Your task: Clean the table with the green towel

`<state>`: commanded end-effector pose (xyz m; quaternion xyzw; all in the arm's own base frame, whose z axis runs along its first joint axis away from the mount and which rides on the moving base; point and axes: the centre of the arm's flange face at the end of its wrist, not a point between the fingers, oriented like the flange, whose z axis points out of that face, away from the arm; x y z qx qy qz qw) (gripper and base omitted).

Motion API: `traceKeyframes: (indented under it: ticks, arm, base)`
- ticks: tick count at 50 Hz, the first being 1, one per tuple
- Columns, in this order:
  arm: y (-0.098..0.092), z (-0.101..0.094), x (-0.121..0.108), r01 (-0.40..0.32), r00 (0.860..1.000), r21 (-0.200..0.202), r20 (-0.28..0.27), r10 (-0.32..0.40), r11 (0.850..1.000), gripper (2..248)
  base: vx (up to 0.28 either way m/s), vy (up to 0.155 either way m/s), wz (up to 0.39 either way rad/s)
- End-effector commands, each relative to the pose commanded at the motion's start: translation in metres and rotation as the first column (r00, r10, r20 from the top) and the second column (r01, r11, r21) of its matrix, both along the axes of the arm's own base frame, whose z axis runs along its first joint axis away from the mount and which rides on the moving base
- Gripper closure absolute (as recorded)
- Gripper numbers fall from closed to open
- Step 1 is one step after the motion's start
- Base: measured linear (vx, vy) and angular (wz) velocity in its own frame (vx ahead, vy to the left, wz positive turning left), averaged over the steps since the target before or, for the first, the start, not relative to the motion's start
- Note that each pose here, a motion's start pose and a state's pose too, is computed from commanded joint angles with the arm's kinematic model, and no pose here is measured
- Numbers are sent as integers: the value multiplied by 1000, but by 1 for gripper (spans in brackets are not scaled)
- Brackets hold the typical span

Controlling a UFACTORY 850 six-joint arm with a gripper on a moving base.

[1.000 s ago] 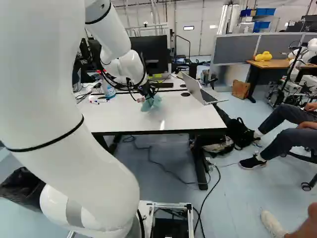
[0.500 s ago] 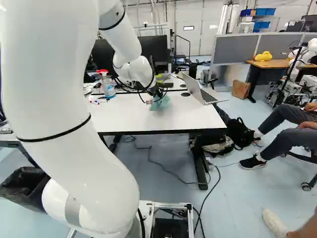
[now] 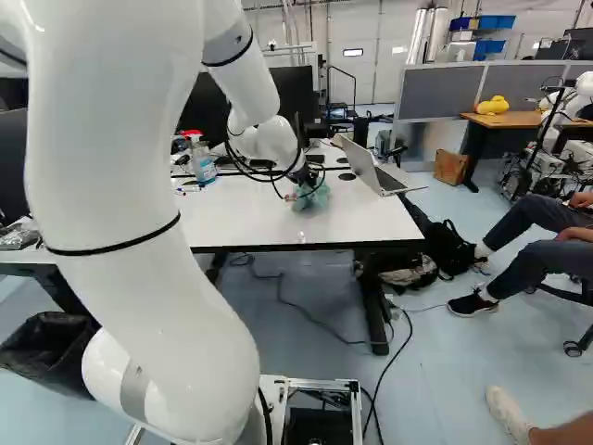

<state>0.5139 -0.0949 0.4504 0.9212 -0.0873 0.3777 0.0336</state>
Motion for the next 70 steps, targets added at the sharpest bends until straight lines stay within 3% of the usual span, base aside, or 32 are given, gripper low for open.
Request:
traceKeyframes:
  ticks: [18, 38, 70]
  arm:
    - [-1, -21, 7, 0, 1000, 5, -26, 0, 1000, 210]
    - [-1, -21, 7, 0, 999, 6, -32, 0, 1000, 210]
    - [1, -29, -3, 2, 986, 32, -167, 3, 1000, 210]
  base:
    - [0, 0, 0]
    - [0, 0, 0]
    - [0, 0, 0]
